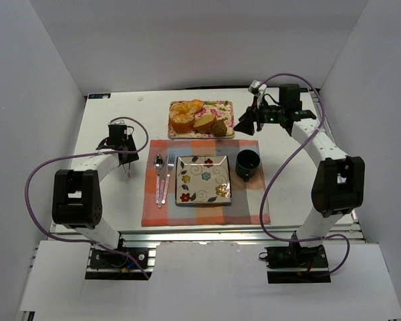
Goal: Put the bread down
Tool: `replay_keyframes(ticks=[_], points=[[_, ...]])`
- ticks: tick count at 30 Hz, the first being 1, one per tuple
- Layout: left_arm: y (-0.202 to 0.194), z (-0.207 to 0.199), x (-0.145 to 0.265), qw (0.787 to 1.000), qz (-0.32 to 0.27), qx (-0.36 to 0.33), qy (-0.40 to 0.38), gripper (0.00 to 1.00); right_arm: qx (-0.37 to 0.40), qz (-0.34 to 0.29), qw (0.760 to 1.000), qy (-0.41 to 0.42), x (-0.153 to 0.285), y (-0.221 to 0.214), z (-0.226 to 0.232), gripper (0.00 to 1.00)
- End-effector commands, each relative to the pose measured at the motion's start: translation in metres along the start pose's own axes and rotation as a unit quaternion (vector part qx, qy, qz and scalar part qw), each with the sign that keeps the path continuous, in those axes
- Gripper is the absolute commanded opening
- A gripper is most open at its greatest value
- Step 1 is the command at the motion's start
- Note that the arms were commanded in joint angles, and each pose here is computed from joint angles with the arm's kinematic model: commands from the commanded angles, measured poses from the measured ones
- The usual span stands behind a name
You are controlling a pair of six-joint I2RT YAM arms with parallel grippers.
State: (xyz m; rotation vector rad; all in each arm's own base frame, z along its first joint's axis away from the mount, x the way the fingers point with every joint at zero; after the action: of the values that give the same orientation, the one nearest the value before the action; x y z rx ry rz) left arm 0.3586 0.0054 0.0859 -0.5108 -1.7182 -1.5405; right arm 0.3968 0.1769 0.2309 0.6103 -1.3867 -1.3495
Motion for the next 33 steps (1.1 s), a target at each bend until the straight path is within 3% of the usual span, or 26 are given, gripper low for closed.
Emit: replay_keyframes(ticks=[1,13,33], points=[[0.006,0.001,-0.004,1.0,-0.007,-0.003,-0.008,0.62,0.027,-0.021,0.999,0.005,0.007,0.019,0.008,0.62],[-0.006,-0.003,-0.034,0.999,0.021,0.0,-0.024,0.62,0.026,-0.021,0.999,0.0,0.009,0.017,0.007,0.62],[-0.02,0.001,-0.025,0.999,0.028,0.008,-0.022,0.68,0.016,-0.018,1.0,-0.001,0.012,0.009,0.004,0.63]])
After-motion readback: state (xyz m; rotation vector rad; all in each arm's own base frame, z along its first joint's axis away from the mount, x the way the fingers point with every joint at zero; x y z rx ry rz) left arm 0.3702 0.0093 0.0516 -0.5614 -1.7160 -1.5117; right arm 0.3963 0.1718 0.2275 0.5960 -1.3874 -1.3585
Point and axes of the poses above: each gripper's point midway between its finger pads, its own x axis back along the fingers, its own z axis along the line the jaws close on, y = z × x, the point moved 4 cm from there along x, back along the fingers, and after that the axes turned 2 degrees about -x, right-handed, at the moved point
